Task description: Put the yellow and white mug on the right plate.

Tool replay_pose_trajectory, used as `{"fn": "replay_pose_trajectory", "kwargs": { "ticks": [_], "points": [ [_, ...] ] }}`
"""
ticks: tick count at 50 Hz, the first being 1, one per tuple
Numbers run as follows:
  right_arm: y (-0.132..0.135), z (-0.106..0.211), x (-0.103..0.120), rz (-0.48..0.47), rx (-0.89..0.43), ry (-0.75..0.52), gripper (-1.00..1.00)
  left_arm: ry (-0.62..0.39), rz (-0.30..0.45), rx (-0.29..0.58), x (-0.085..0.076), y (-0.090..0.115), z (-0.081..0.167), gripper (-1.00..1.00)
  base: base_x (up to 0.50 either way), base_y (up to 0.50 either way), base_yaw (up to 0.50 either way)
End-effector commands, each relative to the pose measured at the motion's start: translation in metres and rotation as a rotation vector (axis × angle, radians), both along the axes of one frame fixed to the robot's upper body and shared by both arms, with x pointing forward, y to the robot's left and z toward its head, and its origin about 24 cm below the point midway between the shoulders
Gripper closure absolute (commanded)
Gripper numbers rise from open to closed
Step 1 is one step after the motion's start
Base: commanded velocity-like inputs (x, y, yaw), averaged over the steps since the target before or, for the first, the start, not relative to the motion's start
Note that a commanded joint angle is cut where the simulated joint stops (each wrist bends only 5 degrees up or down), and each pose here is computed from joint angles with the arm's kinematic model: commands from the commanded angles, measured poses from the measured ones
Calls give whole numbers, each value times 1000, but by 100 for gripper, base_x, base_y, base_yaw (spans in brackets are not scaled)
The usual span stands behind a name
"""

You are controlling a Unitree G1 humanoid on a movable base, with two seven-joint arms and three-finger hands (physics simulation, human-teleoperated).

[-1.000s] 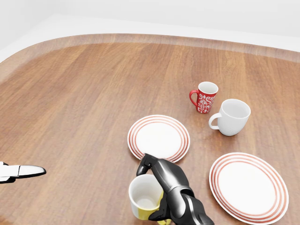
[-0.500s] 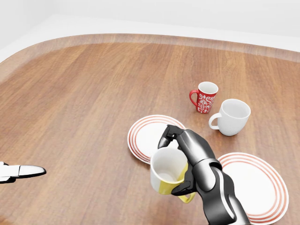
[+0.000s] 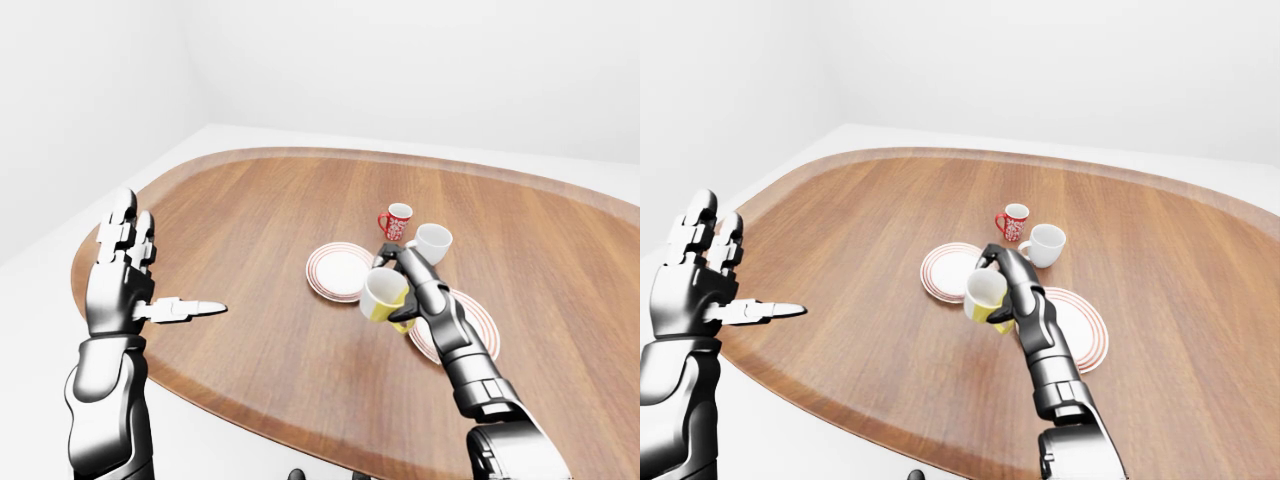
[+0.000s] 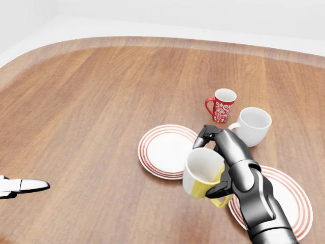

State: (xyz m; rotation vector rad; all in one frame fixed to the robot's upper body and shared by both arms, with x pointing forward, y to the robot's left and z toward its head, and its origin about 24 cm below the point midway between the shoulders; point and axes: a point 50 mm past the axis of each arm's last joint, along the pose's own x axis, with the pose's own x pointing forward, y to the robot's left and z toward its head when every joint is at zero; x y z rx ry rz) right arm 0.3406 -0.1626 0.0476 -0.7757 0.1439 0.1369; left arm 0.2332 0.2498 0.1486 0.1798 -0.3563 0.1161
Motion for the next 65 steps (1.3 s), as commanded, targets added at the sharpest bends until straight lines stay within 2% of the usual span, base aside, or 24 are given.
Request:
{"fn": "replay_pose_trajectory", "kwargs": {
  "ticks": [1, 18, 31, 52, 62, 63, 64, 65],
  "points": [
    [-23, -3, 12, -82, 2, -7, 100, 1, 0, 1, 0, 0, 0, -100, 0, 0, 0],
    [-66, 6, 23, -211, 6, -10, 100, 16, -3, 1, 1, -2, -4, -100, 0, 0, 0],
    [-96, 7, 21, -323, 4, 19, 100, 16, -4, 4, 1, -2, -3, -100, 0, 0, 0],
    [-123, -7, 7, -463, -30, 70, 100, 14, -6, 9, 1, -3, -3, -100, 0, 0, 0],
    [-125, -12, 4, -497, -53, 69, 100, 16, -7, 9, 1, -3, -3, -100, 0, 0, 0],
    [-126, -10, 3, -508, -128, 36, 100, 18, -8, 10, 1, -4, -4, -100, 0, 0, 0],
    [-126, -11, 3, -508, -135, 37, 100, 17, -8, 9, 1, -4, -4, -100, 0, 0, 0],
    [-125, -13, 3, -508, -95, 52, 100, 19, -9, 9, 1, -4, -4, -100, 0, 0, 0]
  ]
}}
